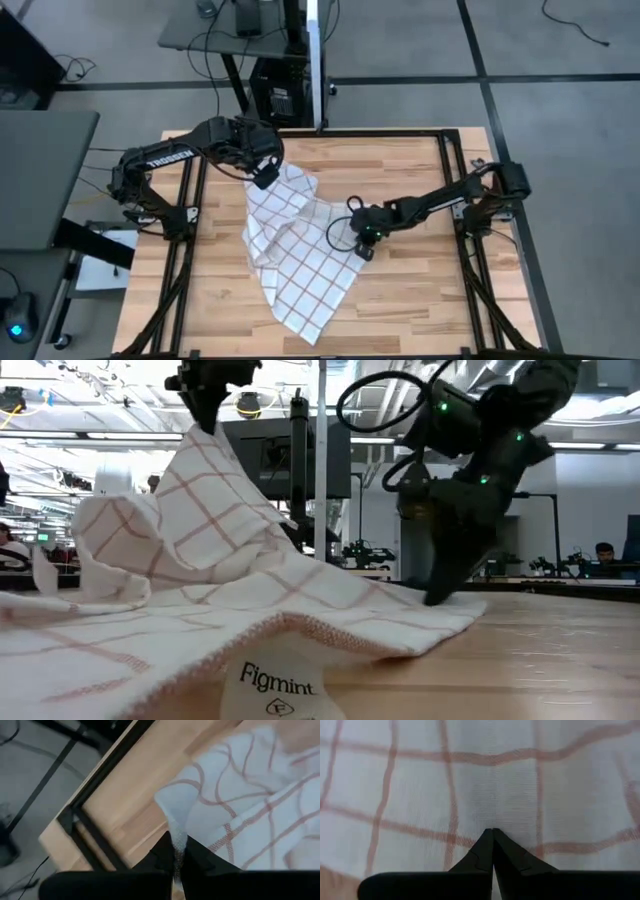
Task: Roll towel
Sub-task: Fold the white towel
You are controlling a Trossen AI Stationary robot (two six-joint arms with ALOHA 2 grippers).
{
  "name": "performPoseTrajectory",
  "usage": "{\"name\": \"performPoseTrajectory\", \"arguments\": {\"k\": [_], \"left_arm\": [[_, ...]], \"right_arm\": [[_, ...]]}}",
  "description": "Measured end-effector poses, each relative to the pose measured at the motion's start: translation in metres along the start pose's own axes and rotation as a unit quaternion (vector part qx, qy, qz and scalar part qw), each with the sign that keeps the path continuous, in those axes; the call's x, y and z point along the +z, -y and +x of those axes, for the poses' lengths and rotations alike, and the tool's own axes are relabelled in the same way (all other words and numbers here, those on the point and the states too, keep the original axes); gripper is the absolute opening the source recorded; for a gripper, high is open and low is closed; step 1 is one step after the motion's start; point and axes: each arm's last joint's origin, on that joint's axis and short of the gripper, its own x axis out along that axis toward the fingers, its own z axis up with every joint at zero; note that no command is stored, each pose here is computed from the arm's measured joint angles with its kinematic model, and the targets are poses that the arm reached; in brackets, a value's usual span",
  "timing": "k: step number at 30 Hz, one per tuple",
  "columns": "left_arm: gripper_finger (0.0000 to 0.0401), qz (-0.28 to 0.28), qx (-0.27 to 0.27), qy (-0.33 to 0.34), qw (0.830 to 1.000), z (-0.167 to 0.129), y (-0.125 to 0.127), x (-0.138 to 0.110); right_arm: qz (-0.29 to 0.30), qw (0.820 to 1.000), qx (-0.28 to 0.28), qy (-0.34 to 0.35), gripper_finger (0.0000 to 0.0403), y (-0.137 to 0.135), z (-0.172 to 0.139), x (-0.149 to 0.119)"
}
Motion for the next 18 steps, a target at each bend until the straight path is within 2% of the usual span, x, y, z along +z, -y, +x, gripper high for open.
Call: {"name": "performPoseTrajectory", "arguments": {"k": [4,9,13,18], "left_arm": [[0.0,-0.007,0.002,-0.002,1.0,0.002,0.0,-0.002],[0.0,0.002,0.01,-0.018,1.0,0.011,0.003,-0.006],[0.0,0.012,0.014,-0.033,0.999,0.017,0.005,-0.009],[0.0,0.047,0.003,-0.059,0.997,0.026,0.009,-0.014]], "right_arm": [[-0.039,0.997,-0.02,-0.062,0.0,-0.005,-0.016,-0.019],[-0.059,0.985,-0.06,-0.15,0.0,0.001,-0.043,-0.047],[-0.043,0.986,-0.061,-0.152,0.0,0.008,-0.063,-0.068],[-0.003,0.991,-0.033,-0.126,0.0,0.011,-0.081,-0.088]]}}
